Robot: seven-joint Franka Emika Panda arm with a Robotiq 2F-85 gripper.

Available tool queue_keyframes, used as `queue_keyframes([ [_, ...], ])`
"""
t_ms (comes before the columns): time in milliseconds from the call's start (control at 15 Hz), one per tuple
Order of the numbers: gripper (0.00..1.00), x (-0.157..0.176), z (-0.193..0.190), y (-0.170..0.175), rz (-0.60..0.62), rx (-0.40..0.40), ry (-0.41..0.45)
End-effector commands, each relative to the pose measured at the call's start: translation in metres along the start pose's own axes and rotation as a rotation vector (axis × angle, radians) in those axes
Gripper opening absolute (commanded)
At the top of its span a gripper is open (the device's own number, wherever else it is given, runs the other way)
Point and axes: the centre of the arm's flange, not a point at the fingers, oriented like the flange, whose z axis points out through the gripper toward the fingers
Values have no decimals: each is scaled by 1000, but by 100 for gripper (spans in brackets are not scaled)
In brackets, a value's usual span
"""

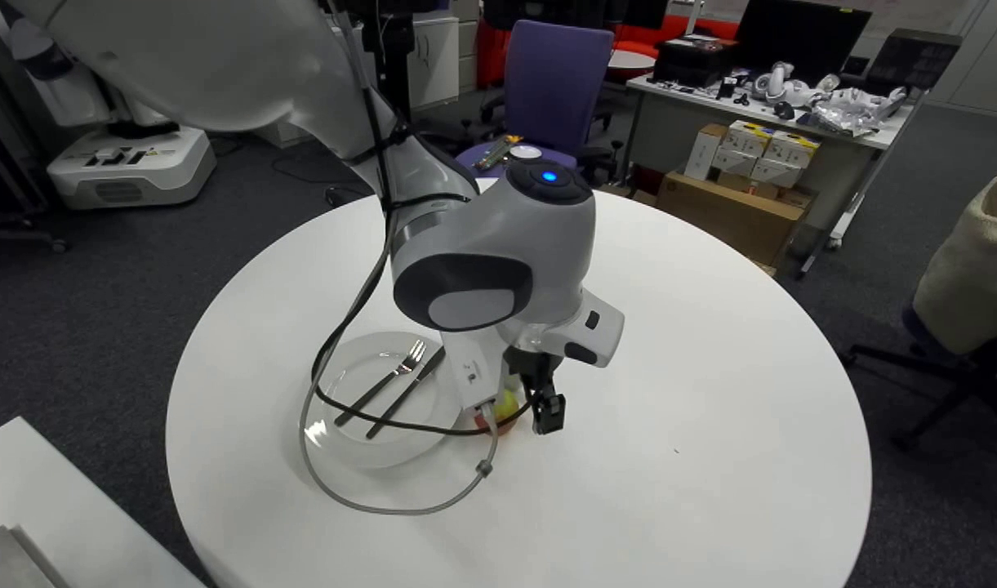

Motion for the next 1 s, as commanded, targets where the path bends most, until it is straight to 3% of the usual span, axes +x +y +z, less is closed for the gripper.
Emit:
queue_keyframes([
  [0,100,-2,-43,2,4,-29,65],
  [467,100,32,-51,-6,145,8,115],
  [933,100,57,-51,-3,460,237,126],
])
